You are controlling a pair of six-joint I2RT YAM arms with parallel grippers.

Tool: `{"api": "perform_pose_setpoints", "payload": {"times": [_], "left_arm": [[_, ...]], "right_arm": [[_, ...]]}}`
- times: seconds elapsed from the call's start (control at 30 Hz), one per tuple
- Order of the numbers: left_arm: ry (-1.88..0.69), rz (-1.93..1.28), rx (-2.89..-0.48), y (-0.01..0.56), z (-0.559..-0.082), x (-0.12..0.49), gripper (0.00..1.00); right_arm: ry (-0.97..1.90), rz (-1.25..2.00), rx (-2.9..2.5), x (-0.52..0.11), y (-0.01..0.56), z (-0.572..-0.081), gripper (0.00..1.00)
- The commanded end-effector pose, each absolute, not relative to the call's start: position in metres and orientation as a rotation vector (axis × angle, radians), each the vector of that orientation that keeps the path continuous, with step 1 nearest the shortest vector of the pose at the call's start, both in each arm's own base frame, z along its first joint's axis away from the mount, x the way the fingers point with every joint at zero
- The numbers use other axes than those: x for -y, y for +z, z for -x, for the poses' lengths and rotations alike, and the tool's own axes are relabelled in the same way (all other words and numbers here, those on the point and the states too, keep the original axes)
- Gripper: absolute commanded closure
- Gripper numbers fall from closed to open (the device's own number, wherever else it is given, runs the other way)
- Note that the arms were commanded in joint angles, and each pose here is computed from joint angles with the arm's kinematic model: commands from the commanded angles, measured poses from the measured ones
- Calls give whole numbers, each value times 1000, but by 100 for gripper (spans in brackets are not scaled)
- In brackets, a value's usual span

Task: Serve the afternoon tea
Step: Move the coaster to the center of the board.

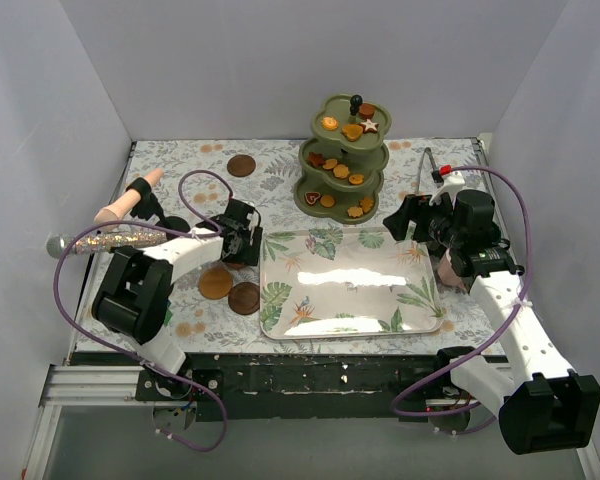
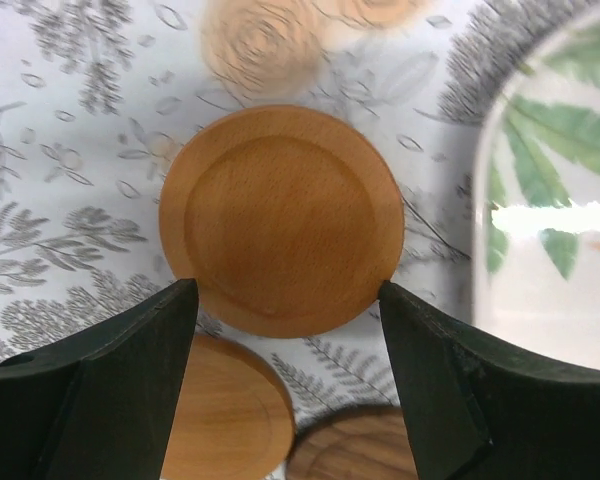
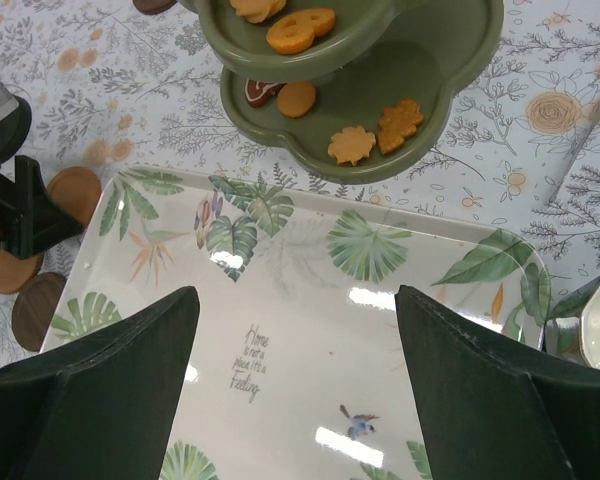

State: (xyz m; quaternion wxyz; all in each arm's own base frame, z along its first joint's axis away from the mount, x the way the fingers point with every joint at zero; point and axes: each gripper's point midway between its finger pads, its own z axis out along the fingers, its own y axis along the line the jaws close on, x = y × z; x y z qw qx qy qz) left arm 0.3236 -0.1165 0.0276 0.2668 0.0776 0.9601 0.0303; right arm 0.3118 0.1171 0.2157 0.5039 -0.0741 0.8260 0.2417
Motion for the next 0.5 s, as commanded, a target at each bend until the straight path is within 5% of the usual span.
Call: {"api": "perform_pose_setpoints", "payload": {"times": [0.0,0.47], "left_arm": [[308,-118,-2654,8,-323,72,28],[114,-86,-2618,4,-404,100,32]], "right_arm": [[606,208,-1943,-122,226,-313,12],[596,210,-1940,-120,227,-309,12]]}}
